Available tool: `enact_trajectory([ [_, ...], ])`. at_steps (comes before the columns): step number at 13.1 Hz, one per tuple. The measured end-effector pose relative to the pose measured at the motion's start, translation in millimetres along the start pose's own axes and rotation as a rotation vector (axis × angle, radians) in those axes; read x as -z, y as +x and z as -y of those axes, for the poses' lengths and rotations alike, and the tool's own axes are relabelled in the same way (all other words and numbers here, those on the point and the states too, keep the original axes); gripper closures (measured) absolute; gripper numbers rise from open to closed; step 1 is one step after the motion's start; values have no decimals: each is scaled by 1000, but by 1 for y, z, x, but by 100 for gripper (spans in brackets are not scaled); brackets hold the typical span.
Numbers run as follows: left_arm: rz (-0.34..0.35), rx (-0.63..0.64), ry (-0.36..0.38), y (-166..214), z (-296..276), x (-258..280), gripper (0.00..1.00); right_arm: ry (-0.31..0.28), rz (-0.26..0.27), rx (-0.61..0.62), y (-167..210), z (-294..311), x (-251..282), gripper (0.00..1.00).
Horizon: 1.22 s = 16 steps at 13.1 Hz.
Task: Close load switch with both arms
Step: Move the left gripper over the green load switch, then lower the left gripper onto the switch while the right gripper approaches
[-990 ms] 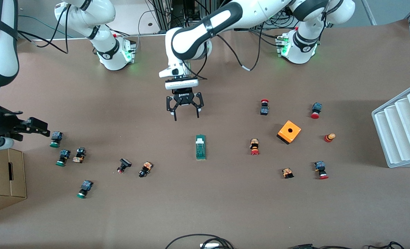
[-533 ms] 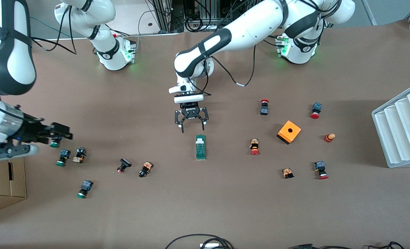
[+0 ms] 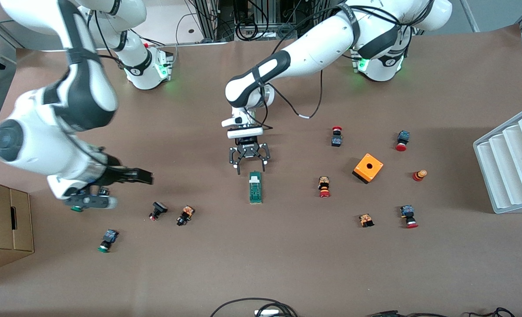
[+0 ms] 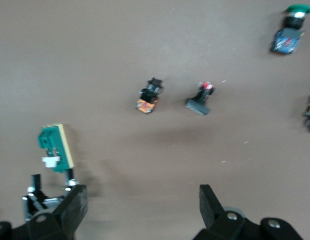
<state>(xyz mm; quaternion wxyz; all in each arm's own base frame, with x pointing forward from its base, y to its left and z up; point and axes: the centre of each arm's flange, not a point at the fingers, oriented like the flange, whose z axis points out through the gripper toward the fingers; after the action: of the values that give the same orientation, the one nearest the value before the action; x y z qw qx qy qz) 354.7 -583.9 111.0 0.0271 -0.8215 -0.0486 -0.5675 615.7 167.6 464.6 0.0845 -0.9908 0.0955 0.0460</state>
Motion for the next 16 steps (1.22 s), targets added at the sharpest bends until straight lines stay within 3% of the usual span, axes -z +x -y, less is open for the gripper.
enact_trajectory([
  [3,-52,28,-1,-18,6,-10,0,7,-39,-139,-16,62,-23,0],
  [6,-112,65,27,-14,7,-11,0,15,-57,-293,-33,105,-43,0],
  [8,-138,85,8,-15,5,-8,0,32,-73,-383,-49,136,-56,0],
  [16,-132,59,-8,-47,11,-9,0,78,-106,-648,-90,207,-106,0],
])
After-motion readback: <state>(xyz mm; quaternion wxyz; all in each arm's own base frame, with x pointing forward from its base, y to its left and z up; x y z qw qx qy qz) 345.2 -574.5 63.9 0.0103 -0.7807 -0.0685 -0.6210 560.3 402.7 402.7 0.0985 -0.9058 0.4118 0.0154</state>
